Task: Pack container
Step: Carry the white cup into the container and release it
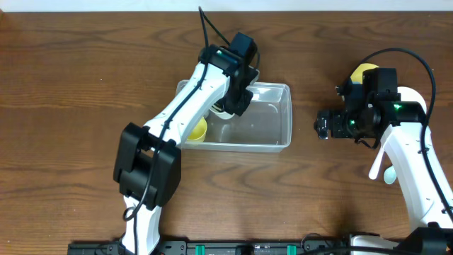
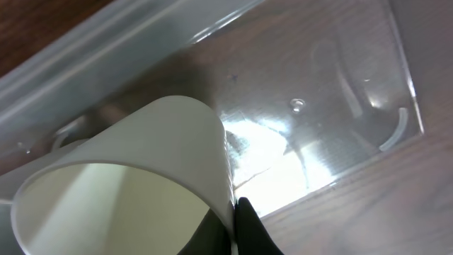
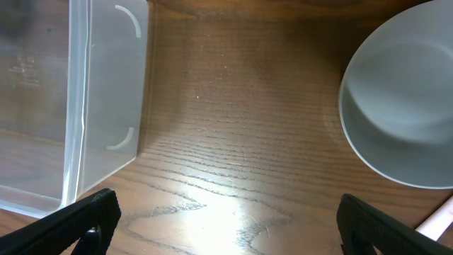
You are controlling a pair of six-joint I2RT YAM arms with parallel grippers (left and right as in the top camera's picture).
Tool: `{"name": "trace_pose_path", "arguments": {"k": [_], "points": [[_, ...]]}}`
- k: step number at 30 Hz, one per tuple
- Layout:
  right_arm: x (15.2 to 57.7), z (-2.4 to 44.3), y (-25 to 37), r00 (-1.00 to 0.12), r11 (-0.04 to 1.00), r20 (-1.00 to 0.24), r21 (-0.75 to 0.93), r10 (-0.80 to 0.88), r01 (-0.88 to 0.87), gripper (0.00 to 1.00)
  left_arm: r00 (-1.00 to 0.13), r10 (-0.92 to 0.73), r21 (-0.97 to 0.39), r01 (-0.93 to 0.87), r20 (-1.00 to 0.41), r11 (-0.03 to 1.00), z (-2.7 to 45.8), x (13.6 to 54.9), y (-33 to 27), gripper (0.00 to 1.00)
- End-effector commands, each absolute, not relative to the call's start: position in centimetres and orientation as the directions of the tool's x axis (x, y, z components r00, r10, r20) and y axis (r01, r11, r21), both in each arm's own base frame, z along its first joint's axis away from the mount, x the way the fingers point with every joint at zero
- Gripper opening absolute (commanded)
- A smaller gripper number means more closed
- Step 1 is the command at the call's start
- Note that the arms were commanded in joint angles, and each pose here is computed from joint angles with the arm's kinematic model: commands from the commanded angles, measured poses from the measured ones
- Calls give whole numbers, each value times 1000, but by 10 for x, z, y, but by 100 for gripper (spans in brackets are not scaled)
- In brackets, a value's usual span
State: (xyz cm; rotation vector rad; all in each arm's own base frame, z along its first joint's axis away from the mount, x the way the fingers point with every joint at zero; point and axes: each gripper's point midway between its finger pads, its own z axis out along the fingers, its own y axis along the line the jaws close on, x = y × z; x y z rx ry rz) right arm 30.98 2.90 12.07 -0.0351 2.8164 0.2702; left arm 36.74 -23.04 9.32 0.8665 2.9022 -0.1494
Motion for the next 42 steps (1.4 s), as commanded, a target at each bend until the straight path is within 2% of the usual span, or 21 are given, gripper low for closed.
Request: {"name": "trace_pose_path", "arguments": {"k": [1,3,4,7,15,18,23,26,28,29,31,34,38,42], "points": [[314,125,29,-949,980,-316,195,21,-44,99,-820,554,-40,564,-143,825,93,374,-229,8],[314,125,29,-948,980,-316,195,21,-43,99,-819,553,-28,563,-149,826,93,377,-228,15],[314,125,29,-948,980,-316,195,21,-44,99,-819,553,-23,562,-150,827,93,378,-227,25],[314,125,29,-948,980,-316,195,21,-44,99,-819,553,-21,562,-149,827,93,378,-227,33],[314,125,29,-949,980,-316,195,21,-44,99,-819,553,-20,562,-153,827,95,378,-227,33],[314,125,29,-949,980,-316,195,21,-44,99,-816,551,39,553,-173,832,105,384,-219,38],[314,125,29,-948,980,-317,195,21,-43,99,-797,534,98,530,-281,842,153,391,-210,40],[314,125,29,-948,980,-316,195,21,-43,99,-801,460,155,435,-384,887,199,396,-188,40],[314,125,29,-948,980,-316,195,21,-44,99,-813,388,158,355,-434,921,223,394,-171,39],[314,125,29,-948,980,-317,195,21,-43,99,-826,334,139,305,-454,942,233,391,-161,35],[314,125,29,-948,980,-317,195,21,-44,99,-853,246,110,221,-461,969,245,383,-142,23],[314,125,29,-948,980,-317,195,21,-43,99,-902,174,110,142,-395,984,242,368,-113,6],[314,125,29,-948,980,-317,195,21,-44,99,-933,114,120,77,-341,990,223,369,-84,6],[314,125,29,-948,980,-317,195,21,-43,99,-901,106,32,102,-421,994,218,405,-80,6]]}}
